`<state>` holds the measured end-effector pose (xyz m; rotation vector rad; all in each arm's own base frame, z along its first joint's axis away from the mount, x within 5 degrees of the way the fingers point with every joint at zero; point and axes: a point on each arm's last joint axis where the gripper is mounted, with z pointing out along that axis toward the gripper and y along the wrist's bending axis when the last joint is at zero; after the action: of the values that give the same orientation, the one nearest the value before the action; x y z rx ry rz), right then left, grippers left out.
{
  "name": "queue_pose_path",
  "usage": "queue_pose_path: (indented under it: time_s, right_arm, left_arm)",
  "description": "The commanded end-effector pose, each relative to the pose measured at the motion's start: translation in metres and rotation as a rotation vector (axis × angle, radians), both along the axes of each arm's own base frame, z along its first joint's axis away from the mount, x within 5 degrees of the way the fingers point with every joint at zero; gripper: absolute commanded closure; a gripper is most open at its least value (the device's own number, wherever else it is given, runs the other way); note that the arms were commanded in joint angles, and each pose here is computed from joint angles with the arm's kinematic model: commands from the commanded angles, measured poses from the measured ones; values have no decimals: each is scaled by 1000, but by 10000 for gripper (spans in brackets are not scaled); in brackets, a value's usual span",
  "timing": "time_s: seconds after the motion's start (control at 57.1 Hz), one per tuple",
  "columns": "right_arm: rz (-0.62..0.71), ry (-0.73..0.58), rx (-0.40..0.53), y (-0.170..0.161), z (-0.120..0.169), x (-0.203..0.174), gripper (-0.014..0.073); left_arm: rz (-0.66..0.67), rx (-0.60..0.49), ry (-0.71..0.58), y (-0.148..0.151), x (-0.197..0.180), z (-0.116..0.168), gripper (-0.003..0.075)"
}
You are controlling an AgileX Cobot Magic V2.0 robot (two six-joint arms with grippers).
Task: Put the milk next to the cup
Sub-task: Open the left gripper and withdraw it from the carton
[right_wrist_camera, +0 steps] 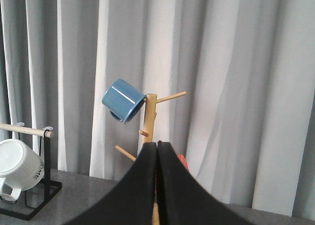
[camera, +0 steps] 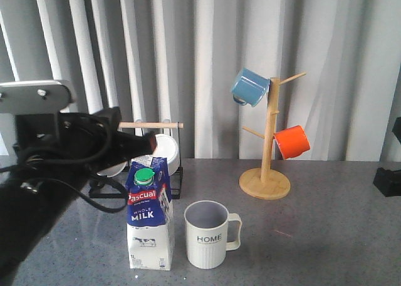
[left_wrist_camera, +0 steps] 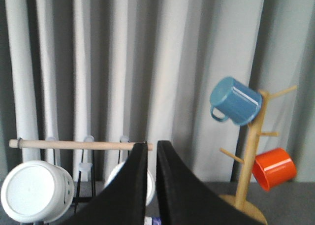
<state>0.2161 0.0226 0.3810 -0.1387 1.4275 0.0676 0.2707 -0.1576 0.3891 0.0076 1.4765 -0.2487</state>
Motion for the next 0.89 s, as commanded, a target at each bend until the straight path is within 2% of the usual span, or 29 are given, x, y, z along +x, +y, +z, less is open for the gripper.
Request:
queue_pose_path:
  time_s: [0.0,0.158,0.333,0.456,0.491,0.526,0.578,0.649,0.701,0.754,0.824,0.876]
  right_arm:
    - [11,-107,3,0,17,-5,603]
    - [11,-107,3,0,17,-5,603]
    - [11,-107,3,0,17,-5,603]
    - [11,-107,3,0,17,-5,603]
    - [11,-108,3,0,18,-5,603]
    - [11,-109,3,0,18,-5,603]
    - [11,-108,3,0,18,-5,603]
    - [11,-107,3,0,17,-5,603]
    - [11,-108,3,0,18,-5,603]
    - [11,-107,3,0,17,-5,603]
    - [11,-107,3,0,17,-5,603]
    - [11,-109,3,0,18,-5,603]
  left_arm:
    - [56,-64,-117,18,-17,35,728]
    - [62,-94,-140,24,-23,43,728]
    - [-13,-266,-190,25,-32,55,728]
    - [-134,-419,-231,20,-38,60,728]
    - [-161,-426,-244,19,-40,60,728]
    - [-189,-400,-257,17,-42,58,728]
    - [-269,-268,-285,8,-47,53,727]
    - [-406,-2,-272,-5,-54,37,727]
    - [-455,135,-186,-3,-55,19,727]
    - [-453,137,-85,6,-55,5,727]
    - [-393,68,67,29,-57,-12,727]
    - [-330,24,133,51,-66,-19,727]
